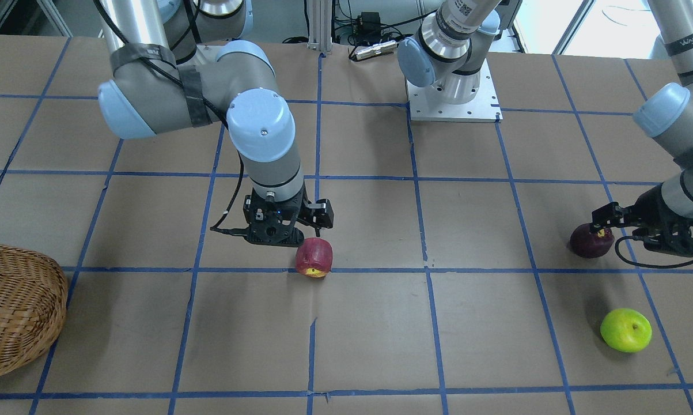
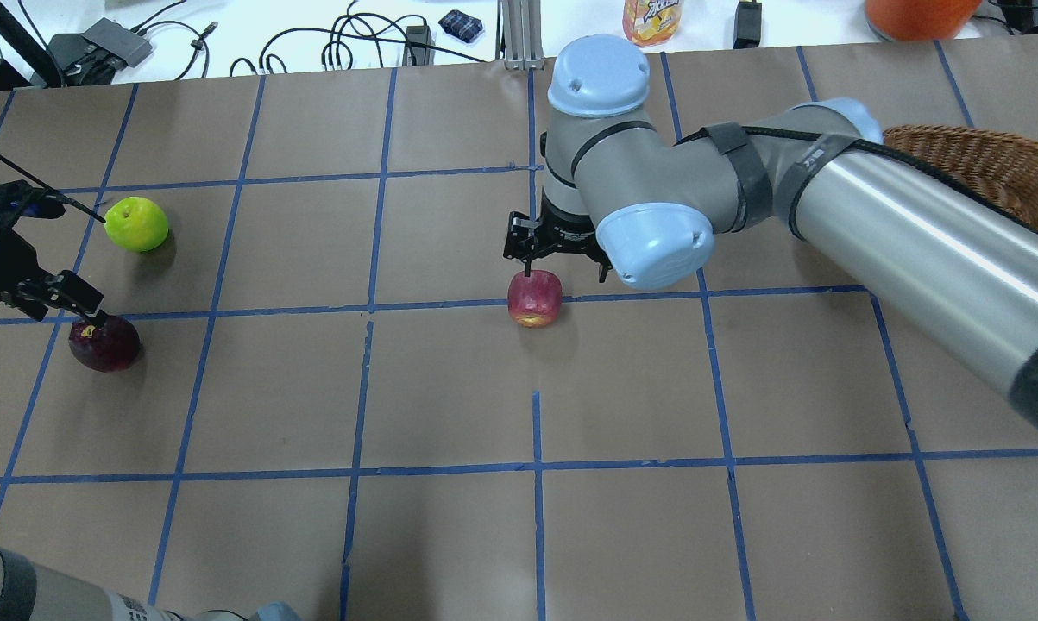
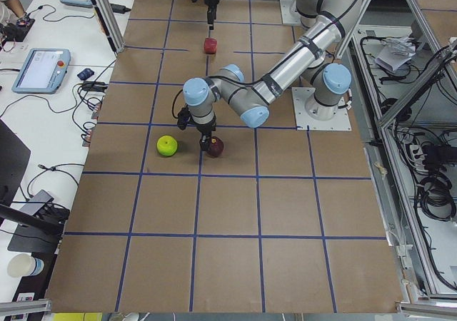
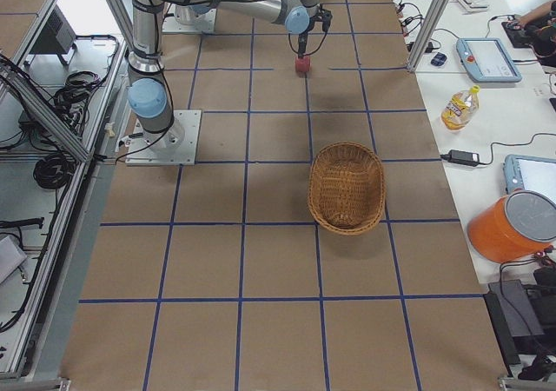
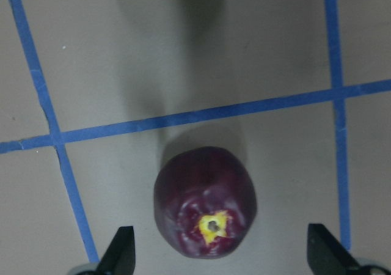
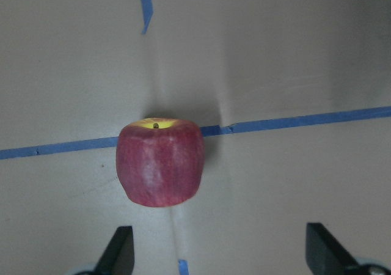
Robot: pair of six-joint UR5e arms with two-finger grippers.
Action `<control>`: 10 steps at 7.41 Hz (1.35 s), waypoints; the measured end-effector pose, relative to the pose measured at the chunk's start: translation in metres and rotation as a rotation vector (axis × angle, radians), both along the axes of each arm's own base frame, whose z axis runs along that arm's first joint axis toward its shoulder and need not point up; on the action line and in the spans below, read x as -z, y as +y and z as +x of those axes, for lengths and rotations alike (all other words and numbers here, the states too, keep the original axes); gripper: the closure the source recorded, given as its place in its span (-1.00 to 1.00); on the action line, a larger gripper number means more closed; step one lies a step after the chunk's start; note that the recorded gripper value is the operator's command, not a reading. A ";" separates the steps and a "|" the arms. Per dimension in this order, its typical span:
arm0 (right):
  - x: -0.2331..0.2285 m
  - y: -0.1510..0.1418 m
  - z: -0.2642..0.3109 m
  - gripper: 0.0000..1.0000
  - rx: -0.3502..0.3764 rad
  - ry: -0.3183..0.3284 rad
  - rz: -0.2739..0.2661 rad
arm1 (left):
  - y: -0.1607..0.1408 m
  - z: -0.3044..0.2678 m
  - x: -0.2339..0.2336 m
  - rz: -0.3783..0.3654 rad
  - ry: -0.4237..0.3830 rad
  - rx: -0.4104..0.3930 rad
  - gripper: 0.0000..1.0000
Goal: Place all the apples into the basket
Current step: 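Grasp the red apple with right gripper while left grasps dark red apple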
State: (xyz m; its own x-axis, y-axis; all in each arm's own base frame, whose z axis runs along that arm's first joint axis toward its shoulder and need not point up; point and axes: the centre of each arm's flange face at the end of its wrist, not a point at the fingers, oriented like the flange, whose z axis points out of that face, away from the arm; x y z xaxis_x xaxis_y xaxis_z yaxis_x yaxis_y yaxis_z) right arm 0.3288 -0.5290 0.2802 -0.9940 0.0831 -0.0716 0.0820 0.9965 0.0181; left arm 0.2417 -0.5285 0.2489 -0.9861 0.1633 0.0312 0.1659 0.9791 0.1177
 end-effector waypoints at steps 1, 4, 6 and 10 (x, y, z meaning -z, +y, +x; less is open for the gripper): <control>0.019 -0.002 0.012 -1.00 -0.017 -0.001 0.004 | 0.000 0.003 0.007 0.009 0.008 0.002 -1.00; 0.046 -0.003 0.024 -1.00 -0.041 -0.030 0.036 | -0.001 0.006 0.030 0.038 0.031 -0.008 -1.00; 0.057 -0.004 0.025 -1.00 -0.042 -0.026 0.047 | -0.001 0.006 0.045 0.060 0.046 -0.013 -1.00; 0.084 -0.018 0.027 0.88 -0.035 -0.032 0.035 | 0.006 0.001 0.058 0.083 0.067 -0.012 -0.08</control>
